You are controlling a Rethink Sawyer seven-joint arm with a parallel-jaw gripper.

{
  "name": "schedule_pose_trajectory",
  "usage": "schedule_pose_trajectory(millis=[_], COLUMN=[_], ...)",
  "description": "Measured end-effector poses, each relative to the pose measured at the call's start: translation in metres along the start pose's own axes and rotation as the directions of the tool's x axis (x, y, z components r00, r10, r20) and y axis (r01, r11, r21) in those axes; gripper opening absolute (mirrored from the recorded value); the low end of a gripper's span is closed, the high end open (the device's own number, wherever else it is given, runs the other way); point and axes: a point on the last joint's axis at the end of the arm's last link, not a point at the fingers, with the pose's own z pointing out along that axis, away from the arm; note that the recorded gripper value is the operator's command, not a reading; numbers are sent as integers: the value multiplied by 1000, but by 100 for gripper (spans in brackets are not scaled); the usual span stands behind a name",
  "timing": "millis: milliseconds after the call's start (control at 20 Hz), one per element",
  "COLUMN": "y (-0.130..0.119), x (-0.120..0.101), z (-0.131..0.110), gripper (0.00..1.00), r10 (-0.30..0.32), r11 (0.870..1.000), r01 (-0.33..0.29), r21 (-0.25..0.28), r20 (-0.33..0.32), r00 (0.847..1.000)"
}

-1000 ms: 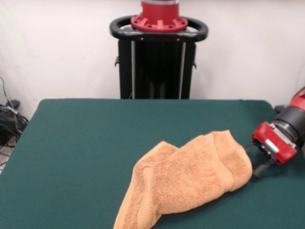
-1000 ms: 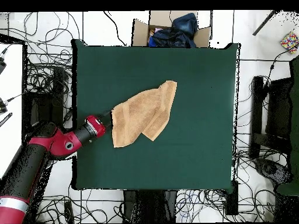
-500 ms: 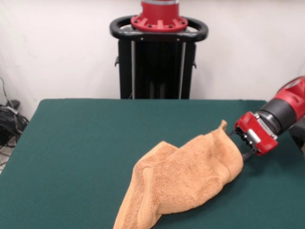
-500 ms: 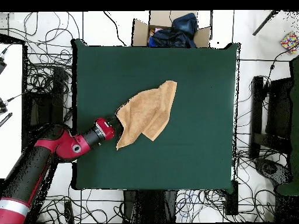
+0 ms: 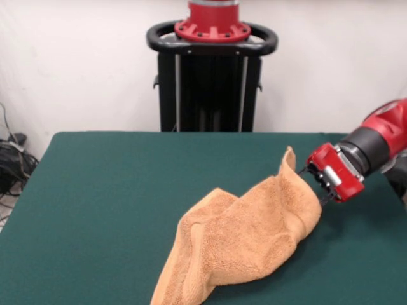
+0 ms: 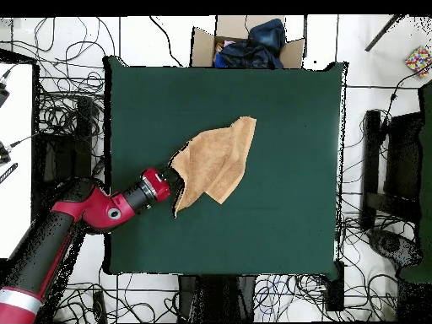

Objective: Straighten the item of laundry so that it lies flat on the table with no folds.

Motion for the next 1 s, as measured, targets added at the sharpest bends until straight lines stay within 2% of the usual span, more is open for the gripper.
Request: schedule_pose_trajectory(millis=[200, 700, 1000], y=[-4, -44, -71], x=[0, 0, -10], z=[2, 12, 7], gripper=[100, 100, 100], r10=[-2, 1, 60], r11=[1000, 997, 990], r01=[2, 1, -50], r21=[8, 83, 133], r20=[0, -27, -72], r00=[1000, 1000, 996])
